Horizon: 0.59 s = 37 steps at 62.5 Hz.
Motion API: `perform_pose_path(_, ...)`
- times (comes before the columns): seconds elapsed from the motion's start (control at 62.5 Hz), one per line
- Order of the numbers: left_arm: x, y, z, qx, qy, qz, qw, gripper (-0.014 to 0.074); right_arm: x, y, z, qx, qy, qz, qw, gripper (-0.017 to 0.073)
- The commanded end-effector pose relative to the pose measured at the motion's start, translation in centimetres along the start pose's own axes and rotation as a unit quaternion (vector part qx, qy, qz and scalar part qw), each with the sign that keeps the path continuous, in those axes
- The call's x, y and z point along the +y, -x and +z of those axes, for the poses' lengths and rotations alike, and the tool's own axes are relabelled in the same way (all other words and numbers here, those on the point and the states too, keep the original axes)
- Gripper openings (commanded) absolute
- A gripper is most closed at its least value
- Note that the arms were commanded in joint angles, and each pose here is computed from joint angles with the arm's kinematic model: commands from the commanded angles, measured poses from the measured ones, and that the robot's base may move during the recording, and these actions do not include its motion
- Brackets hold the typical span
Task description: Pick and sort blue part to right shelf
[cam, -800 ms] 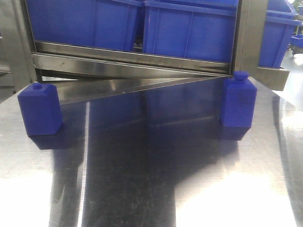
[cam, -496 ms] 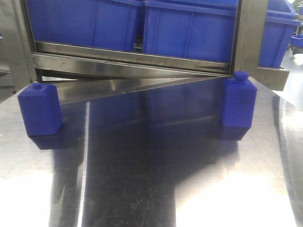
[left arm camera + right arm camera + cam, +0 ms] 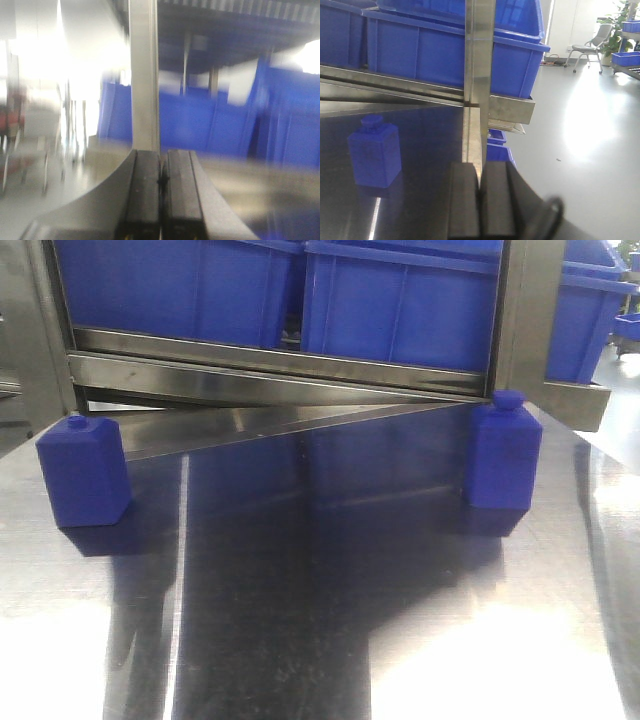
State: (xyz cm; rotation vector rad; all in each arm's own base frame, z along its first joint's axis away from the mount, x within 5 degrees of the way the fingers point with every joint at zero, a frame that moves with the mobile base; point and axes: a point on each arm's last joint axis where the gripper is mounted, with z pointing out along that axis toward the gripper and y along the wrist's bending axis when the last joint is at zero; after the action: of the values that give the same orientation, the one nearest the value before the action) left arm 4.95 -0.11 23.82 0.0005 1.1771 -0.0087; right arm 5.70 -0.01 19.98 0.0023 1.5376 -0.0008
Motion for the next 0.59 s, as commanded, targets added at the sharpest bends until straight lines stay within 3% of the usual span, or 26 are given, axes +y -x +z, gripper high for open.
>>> perform_pose_path(0.0,-0.1,2.3,-0.3,-0.106,-0.004,-0.004,0.994,0.0125,0.0,1.7,-0.3,-0.067,-0.001,-0.003,0.998,0.0038)
perform_pose_path(0.144,0.0,6.5,0.5,-0.060,0.004,-0.002,0.998,0.0125,0.0,1.7,-0.3,-0.067,-0.001,-0.003,0.998,0.0038)
perform_pose_path(0.32,0.2,13.8,2.8,0.014,0.016,-0.004,1.000,0.0127,0.0,1.7,-0.3,-0.067,-0.001,-0.003,0.998,0.0038)
perform_pose_path(0.464,0.0,16.0,6.4,0.140,0.014,-0.053,0.989,0.0146,0.0,1.7,-0.3,-0.067,-0.001,-0.003,0.998,0.0038)
perform_pose_path(0.576,-0.4,15.4,9.5,0.221,0.004,-0.102,0.970,0.0249,0.0,1.7,-0.3,-0.067,-0.001,-0.003,0.998,0.0038)
